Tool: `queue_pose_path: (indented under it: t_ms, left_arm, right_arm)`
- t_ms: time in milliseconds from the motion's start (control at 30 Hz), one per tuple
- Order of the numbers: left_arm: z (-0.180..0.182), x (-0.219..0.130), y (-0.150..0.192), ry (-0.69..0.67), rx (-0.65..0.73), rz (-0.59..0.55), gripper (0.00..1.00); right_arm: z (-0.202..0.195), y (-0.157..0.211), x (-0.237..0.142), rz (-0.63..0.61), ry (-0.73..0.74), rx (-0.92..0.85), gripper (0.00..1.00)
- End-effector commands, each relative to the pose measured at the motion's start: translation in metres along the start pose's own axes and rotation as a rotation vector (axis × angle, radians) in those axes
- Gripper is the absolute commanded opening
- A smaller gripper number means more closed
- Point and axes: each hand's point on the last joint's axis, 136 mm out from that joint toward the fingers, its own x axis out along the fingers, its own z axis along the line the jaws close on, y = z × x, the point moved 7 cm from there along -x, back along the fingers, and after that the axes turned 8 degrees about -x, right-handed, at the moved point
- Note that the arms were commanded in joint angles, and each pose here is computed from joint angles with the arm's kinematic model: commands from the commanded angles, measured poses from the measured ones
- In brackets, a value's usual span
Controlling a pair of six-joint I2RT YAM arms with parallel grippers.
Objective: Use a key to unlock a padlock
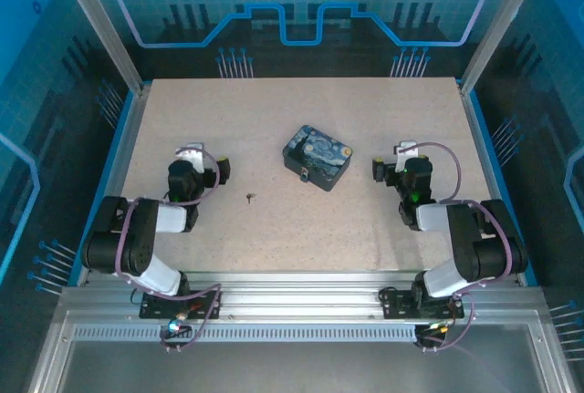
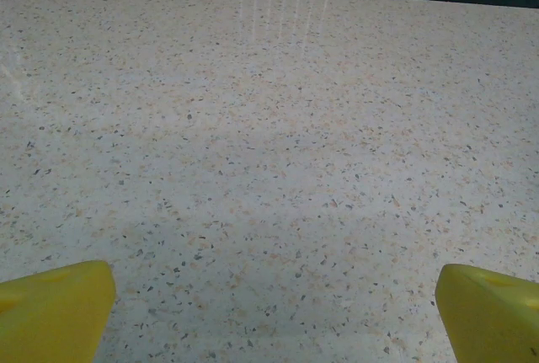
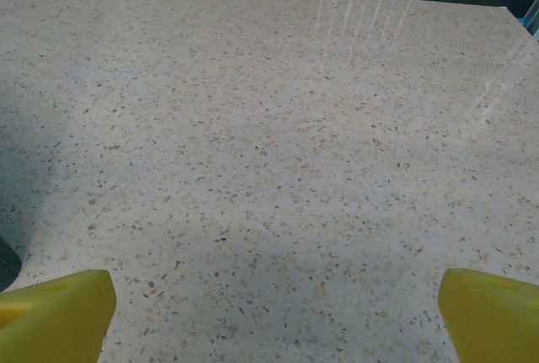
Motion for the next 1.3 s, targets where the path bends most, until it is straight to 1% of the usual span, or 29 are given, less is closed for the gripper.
queue_pose_path:
  t_ms: [0,967,1067,1133,1167,1267]
  left_arm:
    - [-0.003,0.003,-0.008,0.022,0.022,-0.021,0.99]
    - [-0.002,0.002,-0.009,0.023,0.019,-0.023,0.99]
    - [-0.002,-0.002,-0.012,0.008,0.009,-0.04,0.99]
    - [-0.001,-0.005,-0.02,-0.016,0.004,-0.046,0.99]
    - [-0.001,-0.005,-0.025,-0.024,0.004,-0.041,0.99]
    - [-0.003,-0.003,-0.042,-0.067,-0.004,0.024,0.99]
  right_arm:
    - [-0.005,-0.006,0.001,-0.018,0.011,0.012,1.0]
    - [-0.005,-0.005,0.001,-0.017,0.01,0.012,1.0]
    - [-0.009,-0.019,-0.003,-0.004,0.01,0.013,1.0]
    - [-0.015,-0.033,-0.005,0.055,0.019,0.026,1.0]
    - [-0.017,-0.039,-0.006,0.063,0.009,0.028,1.0]
    - [-0.02,-0.054,-0.017,0.047,0.001,0.06,1.0]
